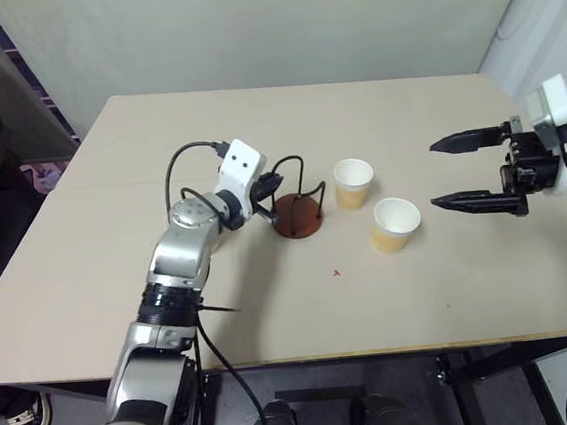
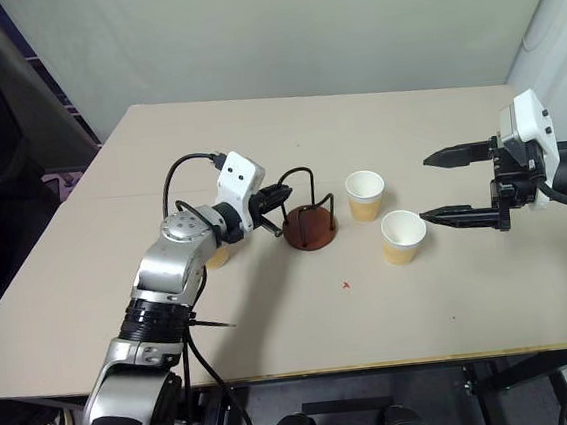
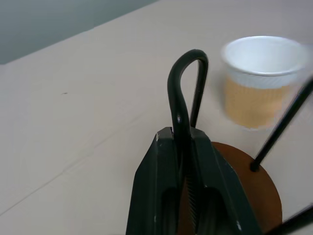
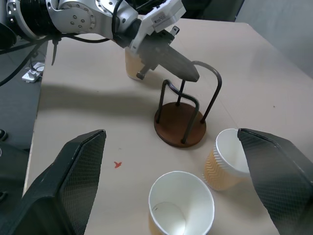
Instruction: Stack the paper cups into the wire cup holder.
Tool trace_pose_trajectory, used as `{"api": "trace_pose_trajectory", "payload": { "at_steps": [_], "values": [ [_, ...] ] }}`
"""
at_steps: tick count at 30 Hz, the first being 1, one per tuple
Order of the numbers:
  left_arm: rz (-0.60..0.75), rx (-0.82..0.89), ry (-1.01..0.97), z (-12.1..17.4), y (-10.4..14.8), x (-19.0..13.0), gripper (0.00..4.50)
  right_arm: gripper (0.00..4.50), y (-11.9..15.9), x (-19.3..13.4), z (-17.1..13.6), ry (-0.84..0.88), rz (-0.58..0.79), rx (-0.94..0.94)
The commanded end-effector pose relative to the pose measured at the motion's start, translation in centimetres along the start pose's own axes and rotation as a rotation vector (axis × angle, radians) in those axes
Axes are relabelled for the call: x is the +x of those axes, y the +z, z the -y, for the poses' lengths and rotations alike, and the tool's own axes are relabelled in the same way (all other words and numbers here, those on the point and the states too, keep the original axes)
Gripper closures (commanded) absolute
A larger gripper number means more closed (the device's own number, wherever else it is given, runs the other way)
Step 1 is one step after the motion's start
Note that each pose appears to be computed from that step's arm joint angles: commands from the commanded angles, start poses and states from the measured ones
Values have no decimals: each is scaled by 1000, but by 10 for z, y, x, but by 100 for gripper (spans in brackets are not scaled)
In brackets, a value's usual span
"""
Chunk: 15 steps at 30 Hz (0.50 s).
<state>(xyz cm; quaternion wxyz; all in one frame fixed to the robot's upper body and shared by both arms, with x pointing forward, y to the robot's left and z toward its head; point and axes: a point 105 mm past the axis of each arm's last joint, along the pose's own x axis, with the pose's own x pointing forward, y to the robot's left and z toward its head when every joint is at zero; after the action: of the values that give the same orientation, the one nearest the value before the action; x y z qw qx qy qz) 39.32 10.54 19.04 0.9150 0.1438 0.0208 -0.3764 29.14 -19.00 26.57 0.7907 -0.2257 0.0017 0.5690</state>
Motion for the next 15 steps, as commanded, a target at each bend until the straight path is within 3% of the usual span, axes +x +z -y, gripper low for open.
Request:
{"api": "trace_pose_trajectory", "payload": {
  "at_steps": [1, 7, 15],
  "values": [
    [70, 12, -190, 24, 32, -20, 446, 0, 17, -8, -2, -19, 20, -60],
    [-6, 18, -441, 88, 9, -29, 446, 0, 16, -1, -11, 6, 27, -47],
    [-30, 61, -382, 97, -1, -10, 446, 0, 2, 1, -24, 68, -66, -40]
  ]
}}
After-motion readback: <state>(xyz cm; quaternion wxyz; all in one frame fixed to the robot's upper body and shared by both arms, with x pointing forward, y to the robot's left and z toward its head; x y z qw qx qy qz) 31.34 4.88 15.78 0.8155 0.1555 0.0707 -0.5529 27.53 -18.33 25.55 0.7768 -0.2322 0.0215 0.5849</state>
